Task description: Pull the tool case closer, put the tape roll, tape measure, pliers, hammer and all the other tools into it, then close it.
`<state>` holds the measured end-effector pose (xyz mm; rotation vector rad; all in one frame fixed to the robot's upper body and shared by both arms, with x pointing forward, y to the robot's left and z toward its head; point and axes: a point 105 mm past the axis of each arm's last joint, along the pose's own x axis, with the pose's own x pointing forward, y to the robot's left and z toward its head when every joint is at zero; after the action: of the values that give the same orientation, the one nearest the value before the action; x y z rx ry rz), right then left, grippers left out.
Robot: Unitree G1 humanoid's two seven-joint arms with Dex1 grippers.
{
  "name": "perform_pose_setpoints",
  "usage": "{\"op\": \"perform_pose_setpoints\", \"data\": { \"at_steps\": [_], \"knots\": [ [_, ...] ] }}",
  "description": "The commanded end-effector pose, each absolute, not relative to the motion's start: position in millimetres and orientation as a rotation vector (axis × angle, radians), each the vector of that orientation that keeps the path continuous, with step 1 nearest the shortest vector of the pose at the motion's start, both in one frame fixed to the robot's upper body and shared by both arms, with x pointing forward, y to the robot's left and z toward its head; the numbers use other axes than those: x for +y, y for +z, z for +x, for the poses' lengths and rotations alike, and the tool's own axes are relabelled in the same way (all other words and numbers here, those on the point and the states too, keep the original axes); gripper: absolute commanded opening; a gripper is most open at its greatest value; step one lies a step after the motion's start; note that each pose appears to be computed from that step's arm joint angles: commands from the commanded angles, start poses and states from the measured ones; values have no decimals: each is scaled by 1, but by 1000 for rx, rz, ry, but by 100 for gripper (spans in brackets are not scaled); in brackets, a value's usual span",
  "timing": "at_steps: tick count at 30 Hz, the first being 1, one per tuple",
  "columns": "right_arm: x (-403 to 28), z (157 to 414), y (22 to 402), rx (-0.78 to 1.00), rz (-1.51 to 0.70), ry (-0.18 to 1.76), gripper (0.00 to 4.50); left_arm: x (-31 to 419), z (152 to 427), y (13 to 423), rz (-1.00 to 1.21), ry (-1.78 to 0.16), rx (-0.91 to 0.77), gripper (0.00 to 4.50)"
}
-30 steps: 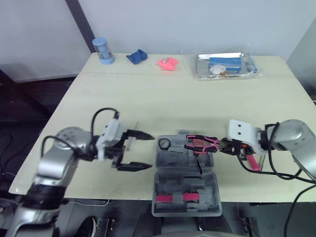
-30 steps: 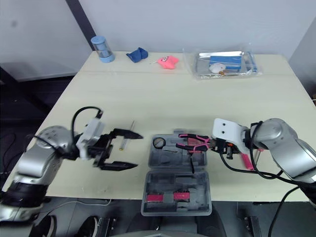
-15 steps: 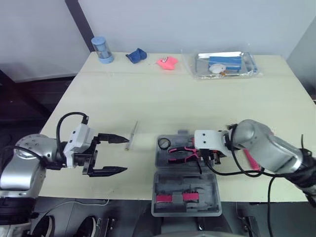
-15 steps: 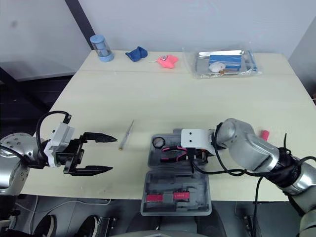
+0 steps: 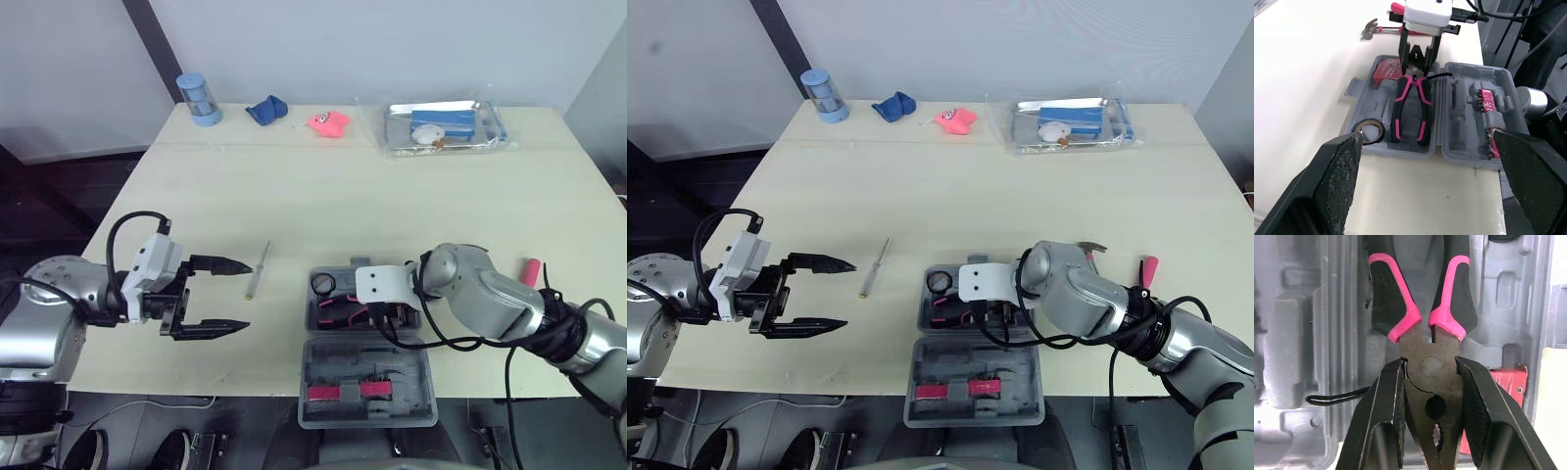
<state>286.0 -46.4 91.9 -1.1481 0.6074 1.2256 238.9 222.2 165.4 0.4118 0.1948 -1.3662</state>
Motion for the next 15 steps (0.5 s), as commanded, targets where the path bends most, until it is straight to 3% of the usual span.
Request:
{"op": "perform_pose_setpoints", "data": {
  "at_steps": [1,15],
  "knots": [
    [-41,292,98,549,-1174,1199,99,220,237,177,449,-1381,168,446],
    [-35,293,81,507,-1142,1221,99,216,237,176,450,-1380,167,446]
  ]
}}
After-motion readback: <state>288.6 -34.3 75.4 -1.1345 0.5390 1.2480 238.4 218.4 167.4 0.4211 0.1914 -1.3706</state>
